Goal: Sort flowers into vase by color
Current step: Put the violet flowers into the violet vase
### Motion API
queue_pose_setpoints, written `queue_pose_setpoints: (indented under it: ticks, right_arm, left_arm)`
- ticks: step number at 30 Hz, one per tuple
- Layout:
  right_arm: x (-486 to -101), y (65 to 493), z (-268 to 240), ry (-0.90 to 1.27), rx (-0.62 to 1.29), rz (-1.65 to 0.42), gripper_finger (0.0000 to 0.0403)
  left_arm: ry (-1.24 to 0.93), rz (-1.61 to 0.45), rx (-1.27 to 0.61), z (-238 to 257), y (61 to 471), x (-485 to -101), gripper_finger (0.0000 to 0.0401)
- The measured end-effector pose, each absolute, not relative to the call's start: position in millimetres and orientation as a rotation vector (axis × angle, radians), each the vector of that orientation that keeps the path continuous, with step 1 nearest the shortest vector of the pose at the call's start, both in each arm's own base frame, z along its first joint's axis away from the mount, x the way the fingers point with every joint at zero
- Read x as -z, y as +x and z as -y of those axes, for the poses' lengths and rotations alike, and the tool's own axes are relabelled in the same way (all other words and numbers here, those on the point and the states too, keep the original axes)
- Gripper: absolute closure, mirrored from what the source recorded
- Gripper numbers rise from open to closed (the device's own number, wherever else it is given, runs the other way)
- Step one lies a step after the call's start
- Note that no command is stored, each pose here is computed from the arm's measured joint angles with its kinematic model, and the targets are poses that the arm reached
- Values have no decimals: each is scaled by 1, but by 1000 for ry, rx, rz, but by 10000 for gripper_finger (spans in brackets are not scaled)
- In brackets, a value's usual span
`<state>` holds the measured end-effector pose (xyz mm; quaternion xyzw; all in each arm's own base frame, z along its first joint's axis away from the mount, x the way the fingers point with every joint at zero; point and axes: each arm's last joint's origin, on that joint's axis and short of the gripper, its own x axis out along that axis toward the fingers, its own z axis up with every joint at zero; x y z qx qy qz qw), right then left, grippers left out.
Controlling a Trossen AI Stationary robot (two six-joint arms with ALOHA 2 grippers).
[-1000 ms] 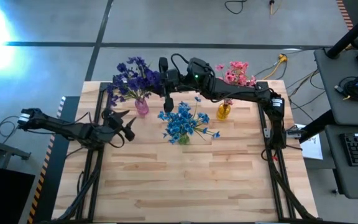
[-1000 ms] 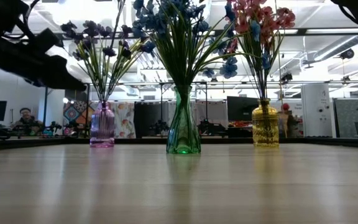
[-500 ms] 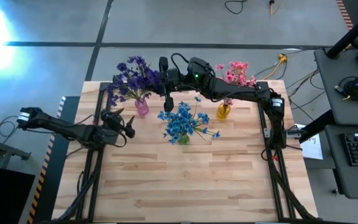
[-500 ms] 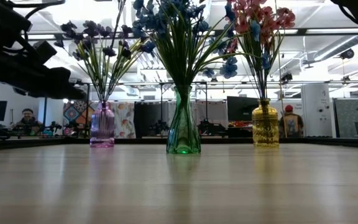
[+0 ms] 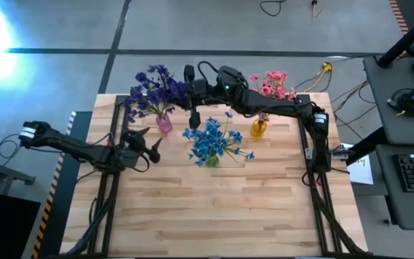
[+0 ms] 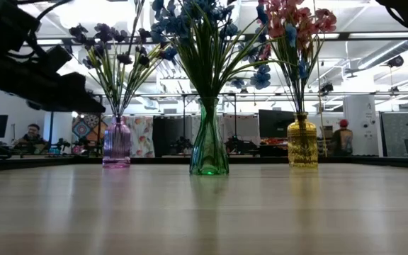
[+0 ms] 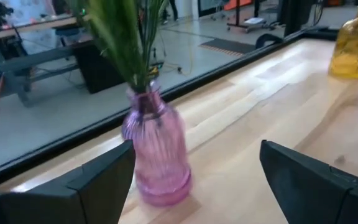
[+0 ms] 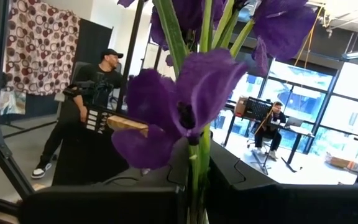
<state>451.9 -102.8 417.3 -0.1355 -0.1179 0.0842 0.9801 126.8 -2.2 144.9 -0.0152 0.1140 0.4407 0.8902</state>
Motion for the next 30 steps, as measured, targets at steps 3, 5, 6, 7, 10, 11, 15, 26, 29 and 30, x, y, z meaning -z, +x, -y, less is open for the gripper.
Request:
queue_pose_setpoints:
  ticks: [3,5,6,7,10,11,15,26,29,30]
  right_arm:
    - [-415,452,104,-283,-166,233,385]
    - [-414,452,104,-289,-165,229,385]
    - [-414,453,104,-290,-166,227,385]
    - [-413,453,104,-290,-166,226,385]
    - [-414,453,105,-295,-164,227,385]
    - [-414,453,105,-295,-164,228,385]
    - [-413,452,108,-303,-158,226,385]
    - [-414,451,112,-320,-145,226,385]
    - [-413,451,113,-322,-143,223,385]
    - [-414,451,114,-322,-142,224,385]
  left_arm:
    - [-1,-233,-932,2,130,-143,74]
    - [14,-235,-961,1,130,-139,74]
    - [11,-231,-968,0,130,-137,74]
    - [3,-224,-972,-1,129,-135,74]
    - [-12,-206,-981,-3,128,-126,74]
    - [-16,-198,-989,-4,129,-127,74]
    - [26,-217,-1021,-6,132,-125,74]
    - [14,-201,-1035,-6,142,-122,74]
    - [0,-186,-1050,-8,148,-125,74]
    - [-6,-178,-1056,-8,151,-126,74]
